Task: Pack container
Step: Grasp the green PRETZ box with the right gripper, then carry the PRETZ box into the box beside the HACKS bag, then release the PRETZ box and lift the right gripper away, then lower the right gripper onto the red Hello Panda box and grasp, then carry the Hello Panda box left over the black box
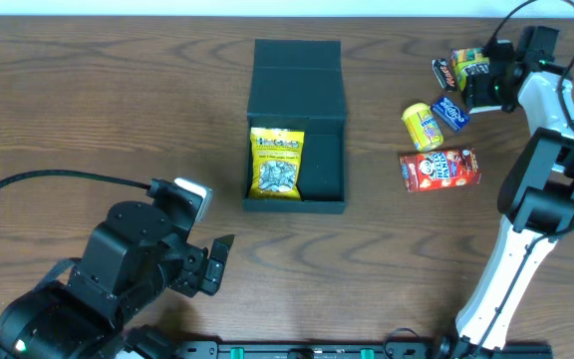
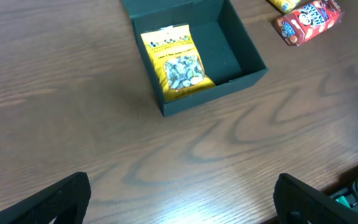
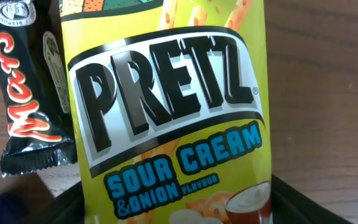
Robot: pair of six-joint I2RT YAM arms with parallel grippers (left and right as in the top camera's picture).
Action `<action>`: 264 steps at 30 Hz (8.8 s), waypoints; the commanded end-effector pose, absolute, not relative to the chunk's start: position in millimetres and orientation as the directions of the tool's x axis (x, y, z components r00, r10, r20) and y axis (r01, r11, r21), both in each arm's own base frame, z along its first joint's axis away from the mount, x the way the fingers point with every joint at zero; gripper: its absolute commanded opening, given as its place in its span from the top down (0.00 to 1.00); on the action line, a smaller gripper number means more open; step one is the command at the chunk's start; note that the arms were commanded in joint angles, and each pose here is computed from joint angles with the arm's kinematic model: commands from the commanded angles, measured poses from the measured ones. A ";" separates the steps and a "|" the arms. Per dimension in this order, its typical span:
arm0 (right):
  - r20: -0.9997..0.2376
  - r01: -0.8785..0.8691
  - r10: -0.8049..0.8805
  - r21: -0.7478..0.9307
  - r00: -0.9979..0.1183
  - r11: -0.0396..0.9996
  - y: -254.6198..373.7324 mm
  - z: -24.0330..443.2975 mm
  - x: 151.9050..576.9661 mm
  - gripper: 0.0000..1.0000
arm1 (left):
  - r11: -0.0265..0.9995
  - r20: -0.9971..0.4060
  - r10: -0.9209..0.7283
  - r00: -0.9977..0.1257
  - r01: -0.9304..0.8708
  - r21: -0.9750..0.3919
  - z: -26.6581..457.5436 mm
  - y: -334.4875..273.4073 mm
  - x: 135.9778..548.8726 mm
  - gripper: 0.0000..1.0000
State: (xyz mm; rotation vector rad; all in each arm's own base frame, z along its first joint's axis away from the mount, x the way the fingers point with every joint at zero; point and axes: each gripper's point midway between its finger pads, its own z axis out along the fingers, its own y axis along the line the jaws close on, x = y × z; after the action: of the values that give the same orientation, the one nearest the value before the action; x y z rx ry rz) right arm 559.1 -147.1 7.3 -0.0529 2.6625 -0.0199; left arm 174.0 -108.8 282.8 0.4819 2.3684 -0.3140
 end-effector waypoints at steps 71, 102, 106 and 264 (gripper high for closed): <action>-0.126 -0.192 -0.178 0.114 -0.976 0.975 218.7 211.0 372.3 0.54 | 0.904 -0.684 0.245 -0.687 0.416 -0.095 287.5 -108.0 173.9 0.05; -0.183 0.039 0.051 0.065 -0.982 0.997 209.2 107.7 328.3 0.57 | 0.904 -0.684 0.245 -0.687 0.416 -0.095 287.5 -108.0 173.9 0.05; -0.200 0.037 0.052 0.078 -0.978 0.996 211.7 98.7 331.6 0.53 | 0.904 -0.684 0.245 -0.687 0.416 -0.095 287.5 -108.0 173.9 0.05; -0.104 -0.753 -0.746 0.105 -0.658 0.650 32.0 -2.1 383.8 0.48 | 0.904 -0.684 0.245 -0.687 0.416 -0.095 287.5 -108.0 173.9 0.05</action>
State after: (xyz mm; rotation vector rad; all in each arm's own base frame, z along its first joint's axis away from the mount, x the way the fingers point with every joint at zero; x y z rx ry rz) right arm 377.5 1.4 0.1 -1.3357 2.8024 0.1322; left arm 173.9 -108.8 282.7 0.4822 2.3688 -0.3143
